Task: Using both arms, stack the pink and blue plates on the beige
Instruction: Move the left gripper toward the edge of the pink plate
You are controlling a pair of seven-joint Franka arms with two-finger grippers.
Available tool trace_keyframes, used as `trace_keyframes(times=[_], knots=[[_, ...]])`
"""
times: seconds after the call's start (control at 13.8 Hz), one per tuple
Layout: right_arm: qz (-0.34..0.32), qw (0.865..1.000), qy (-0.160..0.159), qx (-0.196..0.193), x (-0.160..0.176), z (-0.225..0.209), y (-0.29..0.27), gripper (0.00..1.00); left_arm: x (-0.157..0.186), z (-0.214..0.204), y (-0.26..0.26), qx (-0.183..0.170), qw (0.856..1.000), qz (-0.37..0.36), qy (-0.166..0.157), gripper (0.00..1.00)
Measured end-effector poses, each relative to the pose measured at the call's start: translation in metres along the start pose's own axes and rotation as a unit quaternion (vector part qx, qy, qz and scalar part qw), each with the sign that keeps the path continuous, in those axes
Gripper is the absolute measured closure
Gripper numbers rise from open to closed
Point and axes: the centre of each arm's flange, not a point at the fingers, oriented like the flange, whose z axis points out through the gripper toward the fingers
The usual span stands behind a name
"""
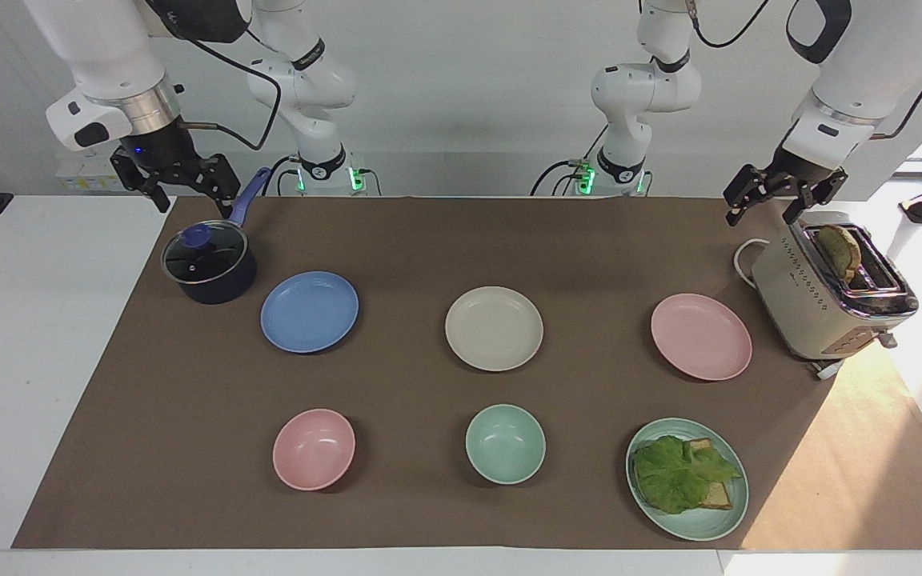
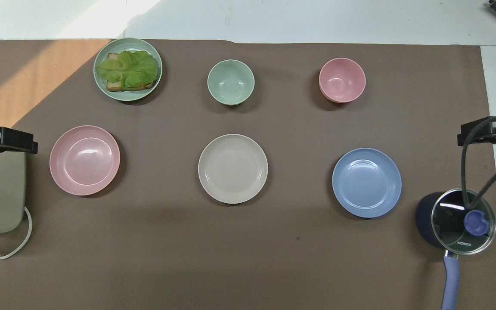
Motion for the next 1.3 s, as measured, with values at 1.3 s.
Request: trace_keyframes(times=[1.3], knots=[[0.000, 1.000, 0.000, 0.000, 0.000, 0.000, 0.000, 0.00, 0.001, 0.055, -0.008, 0.000, 1.000, -0.008, -0.025, 0.00]])
